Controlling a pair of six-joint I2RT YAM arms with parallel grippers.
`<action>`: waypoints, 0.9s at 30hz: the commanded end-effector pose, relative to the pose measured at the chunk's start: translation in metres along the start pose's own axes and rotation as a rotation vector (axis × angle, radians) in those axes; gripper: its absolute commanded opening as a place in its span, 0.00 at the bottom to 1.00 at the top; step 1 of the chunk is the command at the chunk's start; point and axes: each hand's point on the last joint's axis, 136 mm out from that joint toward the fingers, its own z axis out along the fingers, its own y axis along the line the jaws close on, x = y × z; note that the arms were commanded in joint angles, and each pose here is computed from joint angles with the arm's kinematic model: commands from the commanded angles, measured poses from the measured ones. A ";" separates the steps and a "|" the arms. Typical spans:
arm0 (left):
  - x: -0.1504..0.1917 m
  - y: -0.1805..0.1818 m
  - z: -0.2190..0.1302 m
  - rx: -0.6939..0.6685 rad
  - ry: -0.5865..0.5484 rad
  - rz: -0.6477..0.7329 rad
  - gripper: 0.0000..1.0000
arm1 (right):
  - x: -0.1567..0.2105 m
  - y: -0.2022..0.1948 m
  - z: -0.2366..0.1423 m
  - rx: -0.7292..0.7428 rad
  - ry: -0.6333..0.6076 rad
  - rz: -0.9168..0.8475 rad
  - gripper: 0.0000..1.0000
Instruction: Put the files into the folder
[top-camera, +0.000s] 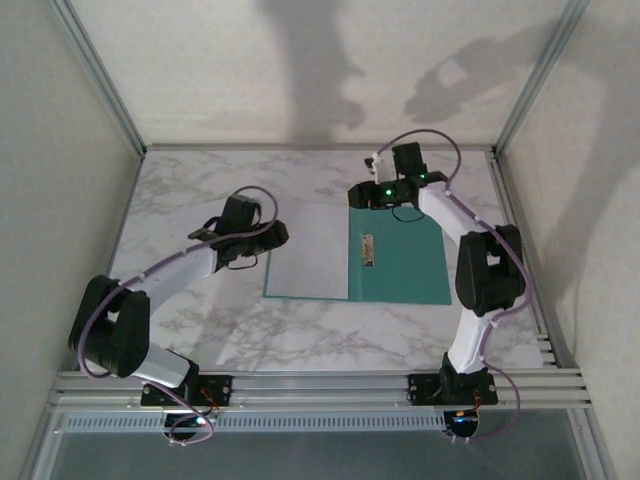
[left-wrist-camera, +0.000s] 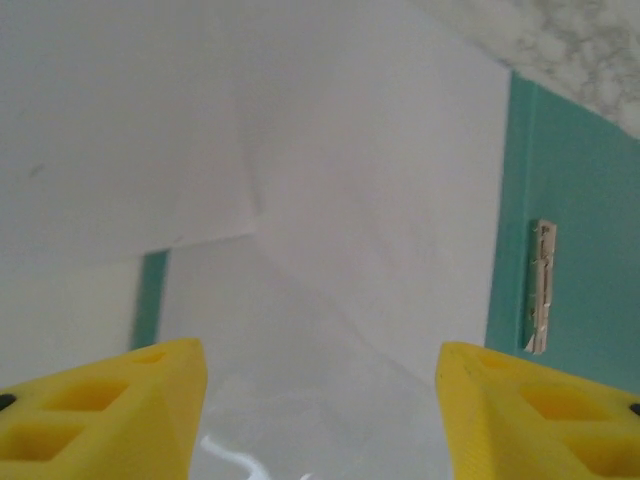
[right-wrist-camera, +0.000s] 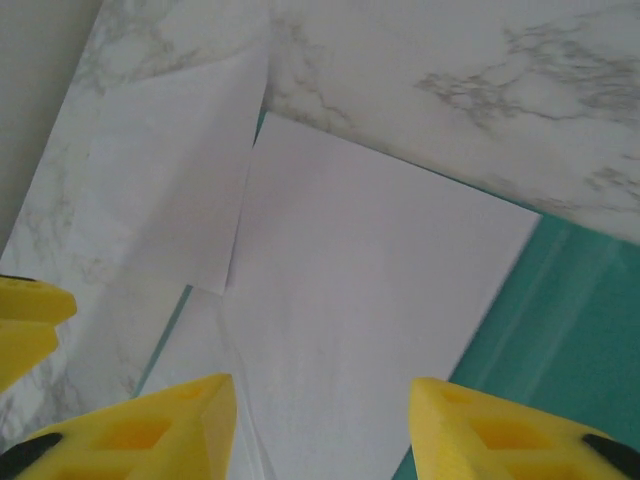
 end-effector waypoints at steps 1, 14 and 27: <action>-0.006 -0.019 0.011 -0.085 -0.045 0.154 0.62 | 0.023 -0.023 -0.005 0.096 0.004 0.110 0.50; 0.008 -0.056 0.090 -0.265 -0.034 0.450 0.75 | 0.100 -0.075 -0.009 0.274 0.027 0.271 0.50; 0.028 -0.043 0.127 -0.339 0.025 0.608 0.99 | 0.132 -0.101 -0.014 0.353 0.026 0.374 0.50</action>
